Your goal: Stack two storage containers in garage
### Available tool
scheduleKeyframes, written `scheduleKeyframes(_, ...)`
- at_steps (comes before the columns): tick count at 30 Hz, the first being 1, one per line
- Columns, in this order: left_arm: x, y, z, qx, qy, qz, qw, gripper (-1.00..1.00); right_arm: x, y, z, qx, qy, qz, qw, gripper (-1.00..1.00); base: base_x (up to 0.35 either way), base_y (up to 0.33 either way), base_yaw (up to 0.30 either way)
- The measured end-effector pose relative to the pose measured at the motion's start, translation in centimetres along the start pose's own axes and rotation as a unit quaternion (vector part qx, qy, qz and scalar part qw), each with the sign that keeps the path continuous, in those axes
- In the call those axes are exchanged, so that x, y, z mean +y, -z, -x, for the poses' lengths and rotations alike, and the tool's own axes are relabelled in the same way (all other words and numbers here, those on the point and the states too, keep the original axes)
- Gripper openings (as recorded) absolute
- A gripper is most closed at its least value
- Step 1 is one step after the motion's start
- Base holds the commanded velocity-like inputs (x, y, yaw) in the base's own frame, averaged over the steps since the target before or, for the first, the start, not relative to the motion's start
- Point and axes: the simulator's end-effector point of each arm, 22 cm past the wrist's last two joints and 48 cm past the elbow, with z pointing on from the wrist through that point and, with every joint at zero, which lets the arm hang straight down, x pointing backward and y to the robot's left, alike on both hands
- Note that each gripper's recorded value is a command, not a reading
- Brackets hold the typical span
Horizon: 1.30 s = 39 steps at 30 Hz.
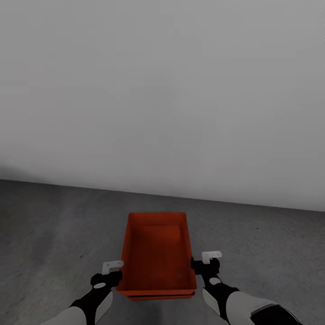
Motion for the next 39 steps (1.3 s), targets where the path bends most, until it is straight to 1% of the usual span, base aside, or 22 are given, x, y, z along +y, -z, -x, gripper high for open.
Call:
scheduleKeyframes(4,0.1,0.6,0.3,0.000,0.000,0.000,1.0000,1.00,-1.3,0.3,0.1,0.004,0.004,-0.006,1.0000,1.00,0.000,0.000,0.000)
scheduleKeyframes(11,0.3,1.5,0.8,0.000,0.000,0.000,1.0000,1.00,-2.5,1.0,0.7,0.004,0.006,-0.012,0.9999,1.00,0.000,0.000,0.000)
scheduleKeyframes(32,0.8,4.3,2.2,0.001,0.000,0.000,1.0000,1.00,-3.4,3.5,2.6,0.006,0.006,-0.016,0.9998,1.00,0.000,0.000,0.000)
scheduleKeyframes(39,1.0,5.2,2.4,0.004,0.000,0.001,1.0000,1.00,-3.4,4.3,3.1,0.007,0.006,-0.015,0.9998,1.00,0.000,0.000,0.000)
